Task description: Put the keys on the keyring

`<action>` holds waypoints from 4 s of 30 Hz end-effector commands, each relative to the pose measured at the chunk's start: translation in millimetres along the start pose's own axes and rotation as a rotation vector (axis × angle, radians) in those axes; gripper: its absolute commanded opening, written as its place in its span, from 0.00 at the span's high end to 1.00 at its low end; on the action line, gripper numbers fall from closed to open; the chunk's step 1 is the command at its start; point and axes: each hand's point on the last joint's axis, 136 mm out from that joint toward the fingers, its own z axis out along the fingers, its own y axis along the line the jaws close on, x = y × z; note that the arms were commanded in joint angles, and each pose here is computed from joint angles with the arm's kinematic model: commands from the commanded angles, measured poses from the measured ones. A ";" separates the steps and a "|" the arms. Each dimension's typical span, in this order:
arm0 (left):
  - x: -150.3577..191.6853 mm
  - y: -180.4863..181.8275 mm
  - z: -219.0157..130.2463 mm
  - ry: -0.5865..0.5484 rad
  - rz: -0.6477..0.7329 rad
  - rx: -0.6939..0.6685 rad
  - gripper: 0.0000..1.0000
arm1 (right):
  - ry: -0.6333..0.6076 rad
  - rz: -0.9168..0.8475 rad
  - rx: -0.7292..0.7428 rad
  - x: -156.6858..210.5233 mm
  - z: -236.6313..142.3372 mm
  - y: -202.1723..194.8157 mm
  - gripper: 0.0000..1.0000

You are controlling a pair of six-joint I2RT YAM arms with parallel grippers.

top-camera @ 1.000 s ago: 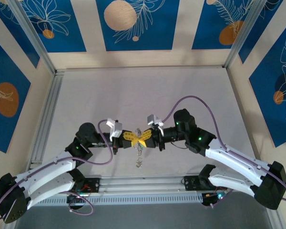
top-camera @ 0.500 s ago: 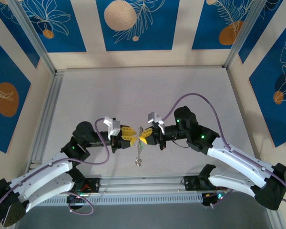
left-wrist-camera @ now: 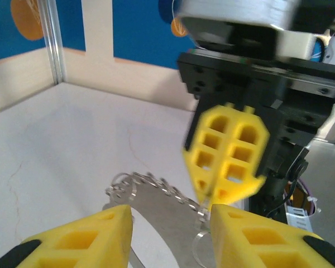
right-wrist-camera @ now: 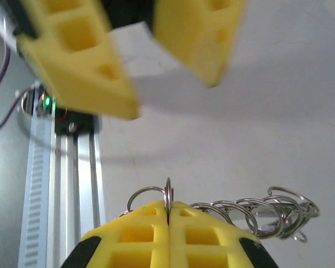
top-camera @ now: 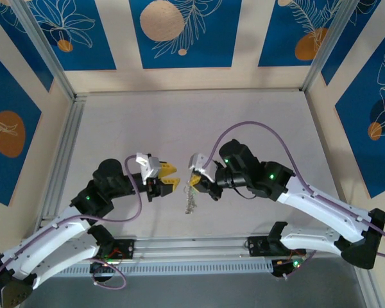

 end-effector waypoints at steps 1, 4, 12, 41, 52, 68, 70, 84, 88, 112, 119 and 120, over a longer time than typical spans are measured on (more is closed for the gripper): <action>-10.6 -5.4 -2.2 0.004 0.030 0.012 0.62 | 0.021 -0.148 0.030 -6.6 -12.7 2.4 1.00; -12.5 -16.0 -2.1 -0.006 0.028 0.070 0.67 | 0.022 -0.193 0.005 -12.3 -13.3 5.0 1.00; -7.0 -30.2 2.6 0.006 -0.001 0.156 0.66 | 0.096 -0.313 -0.060 -21.0 -4.0 7.2 1.00; 21.4 -16.0 19.4 0.121 0.043 0.080 0.83 | 0.187 -0.270 -0.152 -24.2 4.4 2.7 1.00; 27.1 -14.7 25.1 0.138 0.050 0.085 0.99 | 0.163 -0.303 -0.186 -27.0 3.6 13.6 1.00; 5.8 -25.7 12.1 0.032 0.092 0.104 1.00 | -0.038 -0.119 -0.235 -19.5 -20.9 22.8 0.78; 2.9 -26.5 11.3 0.018 0.098 0.106 1.00 | -0.069 -0.094 -0.257 -17.6 -23.7 24.6 0.72; -9.7 -36.3 4.6 -0.045 0.101 0.145 1.00 | -0.155 -0.005 -0.310 -16.8 -11.8 15.0 0.86; -10.8 -37.9 3.2 -0.057 0.101 0.150 1.00 | -0.177 0.000 -0.338 -18.2 -8.8 16.9 0.95; -21.2 -42.7 2.3 -0.129 0.101 0.178 1.00 | -0.207 0.033 -0.475 -14.8 -0.4 26.8 1.00; -26.9 -44.5 0.5 -0.147 0.108 0.183 1.00 | -0.202 0.044 -0.487 -12.5 3.9 25.7 1.00; -27.5 -44.5 0.4 -0.149 0.108 0.184 1.00 | -0.202 0.044 -0.486 -11.8 4.2 25.4 1.00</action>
